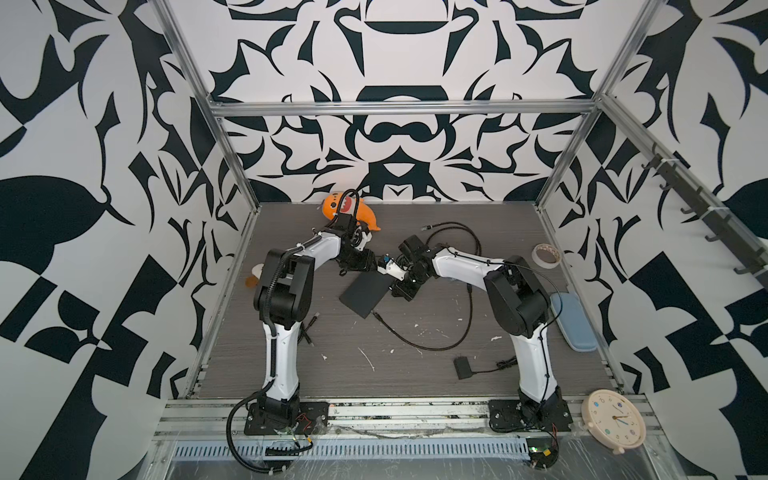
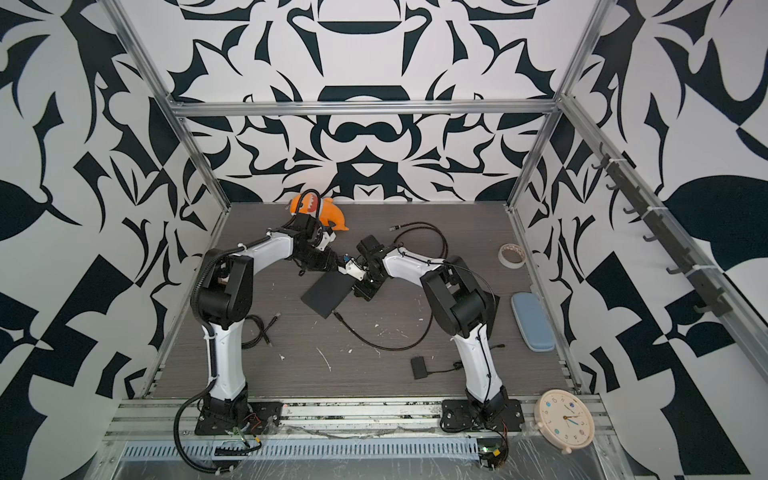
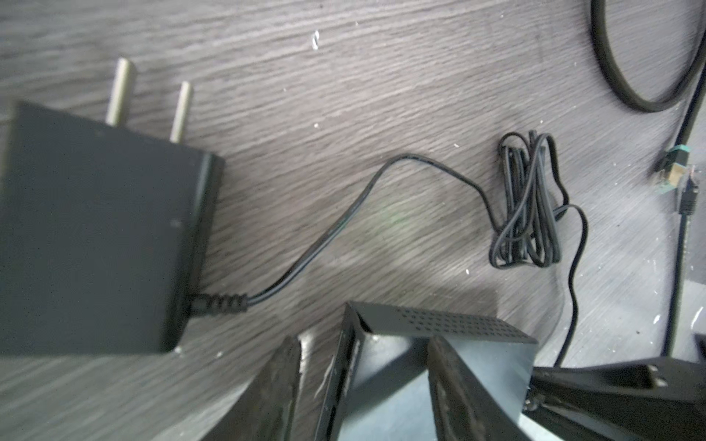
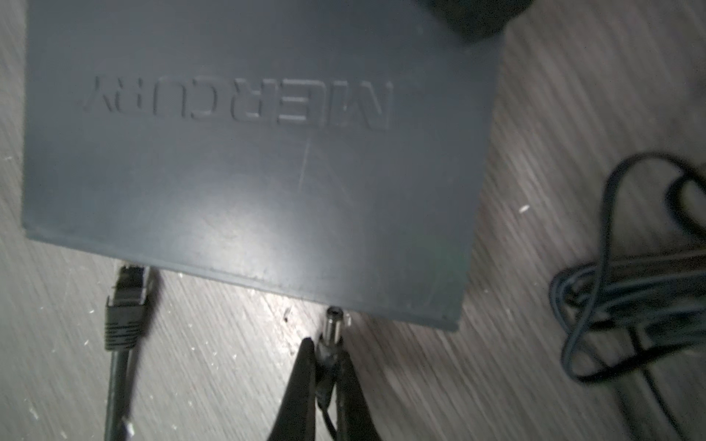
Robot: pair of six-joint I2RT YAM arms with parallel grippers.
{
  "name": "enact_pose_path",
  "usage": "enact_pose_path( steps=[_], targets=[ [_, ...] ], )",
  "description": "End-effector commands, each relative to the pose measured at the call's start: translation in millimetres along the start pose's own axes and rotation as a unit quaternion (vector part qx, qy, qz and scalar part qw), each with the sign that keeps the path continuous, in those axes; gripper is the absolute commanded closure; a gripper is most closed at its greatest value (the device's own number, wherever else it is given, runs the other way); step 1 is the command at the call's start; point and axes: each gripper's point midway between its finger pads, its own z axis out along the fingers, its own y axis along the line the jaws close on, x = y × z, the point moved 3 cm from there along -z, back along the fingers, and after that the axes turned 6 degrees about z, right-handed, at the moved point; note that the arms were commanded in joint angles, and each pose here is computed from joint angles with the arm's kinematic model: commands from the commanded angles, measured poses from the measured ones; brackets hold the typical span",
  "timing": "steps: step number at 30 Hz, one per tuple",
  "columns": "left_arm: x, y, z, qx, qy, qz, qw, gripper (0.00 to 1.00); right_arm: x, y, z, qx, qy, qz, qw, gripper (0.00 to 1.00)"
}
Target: Insert the plug into the switch port
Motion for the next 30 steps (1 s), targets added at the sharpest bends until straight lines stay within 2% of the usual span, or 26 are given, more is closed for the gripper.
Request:
enact_pose_path(
  steps=[1,5,19,25,30],
  targets=[
    [14,3,7,-0.006,0.018,-0.015,1.000,0.44,33,-4,9,0.014,0.077,0.027,0.997,0.92],
    [15,7,3,-0.009,0.013,-0.027,1.000,0.44,35,-6,11,0.018,0.085,0.033,0.996,0.92],
    [17,2,5,0.014,0.008,-0.035,0.999,0.44,6,-7,14,0.000,0.037,0.044,0.998,0.88],
    [21,4,3,0.003,0.008,-0.040,0.999,0.44,10,-13,14,0.003,0.038,0.064,0.997,0.88],
    [12,2,-19,-0.020,-0.027,-0.059,0.998,0.44,14,-6,1,-0.009,0.007,0.059,0.998,0.92]
  ],
)
